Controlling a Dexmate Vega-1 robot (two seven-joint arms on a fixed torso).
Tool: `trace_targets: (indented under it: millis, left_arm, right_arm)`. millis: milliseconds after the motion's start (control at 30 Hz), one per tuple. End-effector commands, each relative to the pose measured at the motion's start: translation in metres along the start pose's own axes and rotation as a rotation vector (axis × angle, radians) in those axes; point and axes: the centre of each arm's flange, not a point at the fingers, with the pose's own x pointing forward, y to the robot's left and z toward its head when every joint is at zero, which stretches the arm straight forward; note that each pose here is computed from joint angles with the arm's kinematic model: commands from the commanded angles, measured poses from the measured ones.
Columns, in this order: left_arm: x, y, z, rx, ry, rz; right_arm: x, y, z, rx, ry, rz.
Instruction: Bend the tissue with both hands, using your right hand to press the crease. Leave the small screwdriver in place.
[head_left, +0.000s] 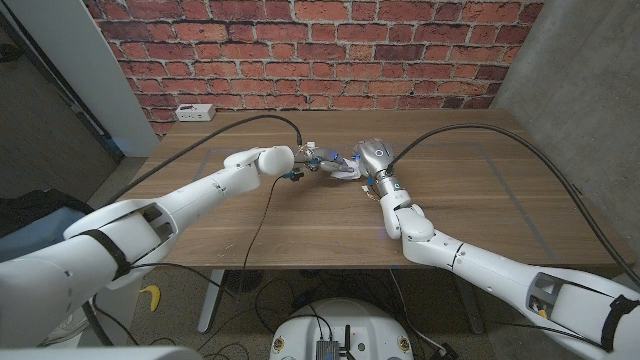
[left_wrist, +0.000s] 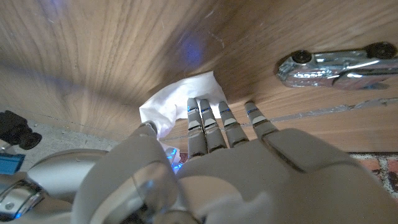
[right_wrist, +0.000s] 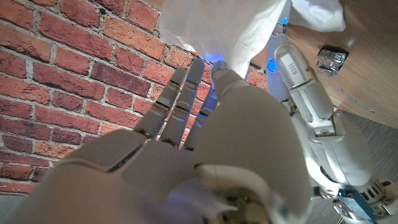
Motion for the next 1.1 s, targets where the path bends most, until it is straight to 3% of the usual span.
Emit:
trace_targets:
  millis: [33, 400, 800, 933, 1100]
  left_arm:
    - [-0.001, -0.001, -0.005, -0.013, 0.008, 0.001]
    - [-0.001, 0.001, -0.008, -0.019, 0.01, 0.006]
    - [0.002, 0.002, -0.011, -0.024, 0.012, 0.005]
    - [0.003, 0.002, -0.011, -0.026, 0.01, 0.005]
    - [0.005, 0.002, -0.012, -0.032, 0.004, 0.001]
  right_arm:
    - [0.014, 0.009, 0.01, 0.046, -0.038, 0.009]
    - [0.017, 0.022, 0.015, 0.117, -0.044, 0.062]
    - [0.019, 0.037, 0.012, 0.329, 0.01, 0.118]
    - [0.019, 0.043, 0.011, 0.441, 0.015, 0.12]
    - [0.019, 0.045, 0.011, 0.495, 0.011, 0.124]
